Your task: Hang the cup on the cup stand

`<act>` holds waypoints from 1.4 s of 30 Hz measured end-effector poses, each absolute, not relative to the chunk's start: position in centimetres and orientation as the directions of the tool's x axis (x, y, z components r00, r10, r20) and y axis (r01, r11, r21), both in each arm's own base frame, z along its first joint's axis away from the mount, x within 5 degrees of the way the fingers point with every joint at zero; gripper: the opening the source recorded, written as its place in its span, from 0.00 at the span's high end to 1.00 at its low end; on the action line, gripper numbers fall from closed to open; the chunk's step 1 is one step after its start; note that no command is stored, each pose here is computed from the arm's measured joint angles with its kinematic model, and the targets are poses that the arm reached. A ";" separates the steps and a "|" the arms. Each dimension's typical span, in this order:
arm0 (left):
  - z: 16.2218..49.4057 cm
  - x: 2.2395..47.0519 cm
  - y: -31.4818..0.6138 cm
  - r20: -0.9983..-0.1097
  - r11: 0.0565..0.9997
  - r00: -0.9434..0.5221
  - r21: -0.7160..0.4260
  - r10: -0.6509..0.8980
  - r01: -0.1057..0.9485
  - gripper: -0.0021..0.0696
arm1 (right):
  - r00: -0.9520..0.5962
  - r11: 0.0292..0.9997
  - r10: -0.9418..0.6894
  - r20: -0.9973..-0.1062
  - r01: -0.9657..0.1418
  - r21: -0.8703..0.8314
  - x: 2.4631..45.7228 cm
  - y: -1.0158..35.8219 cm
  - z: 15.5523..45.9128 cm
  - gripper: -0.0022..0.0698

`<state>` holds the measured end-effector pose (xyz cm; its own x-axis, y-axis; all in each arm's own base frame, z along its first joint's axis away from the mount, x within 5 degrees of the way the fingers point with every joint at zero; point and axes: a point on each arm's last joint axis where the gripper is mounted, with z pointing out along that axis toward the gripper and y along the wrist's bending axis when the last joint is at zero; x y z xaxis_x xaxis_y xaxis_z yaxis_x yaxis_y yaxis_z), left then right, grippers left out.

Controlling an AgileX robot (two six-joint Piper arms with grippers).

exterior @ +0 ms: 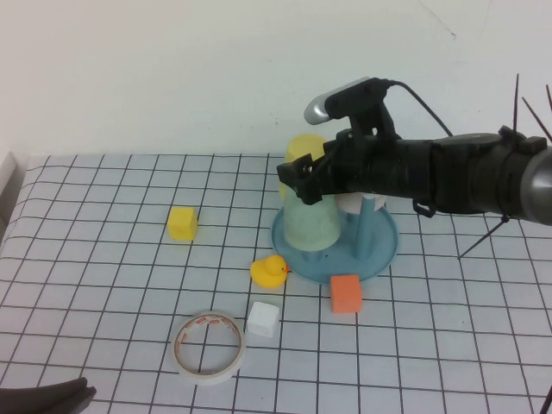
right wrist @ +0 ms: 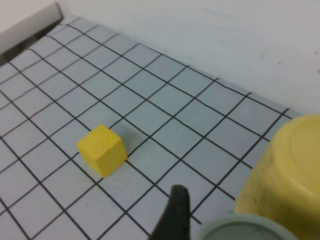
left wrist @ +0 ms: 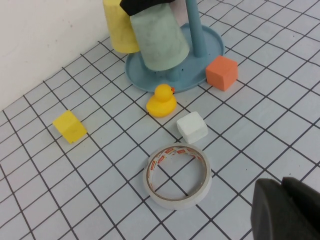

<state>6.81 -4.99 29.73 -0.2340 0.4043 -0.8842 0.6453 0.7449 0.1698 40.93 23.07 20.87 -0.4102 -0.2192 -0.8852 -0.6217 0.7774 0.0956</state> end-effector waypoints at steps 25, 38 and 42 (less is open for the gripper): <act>30.0 3.2 -1.1 -0.969 0.829 -0.140 0.095 0.204 0.551 0.97 | -0.213 0.699 0.010 -0.977 -0.697 0.159 26.7 16.9 36.3 0.96; 25.3 3.7 -1.6 -0.982 0.830 -0.106 0.072 0.156 0.553 0.97 | 0.034 0.708 0.028 -0.999 -0.707 -0.004 13.3 9.9 37.3 0.96; 25.1 3.7 -1.6 -0.981 0.830 -0.113 0.073 0.161 0.553 0.97 | 0.101 0.729 0.057 -0.993 -0.684 -0.028 10.5 8.2 37.1 0.96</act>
<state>3.70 -1.56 25.09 -0.1125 0.1611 -0.9805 0.5528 0.8301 0.0729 10.51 8.22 37.09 0.1014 0.0574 -0.9932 -0.6843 0.7287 -0.0278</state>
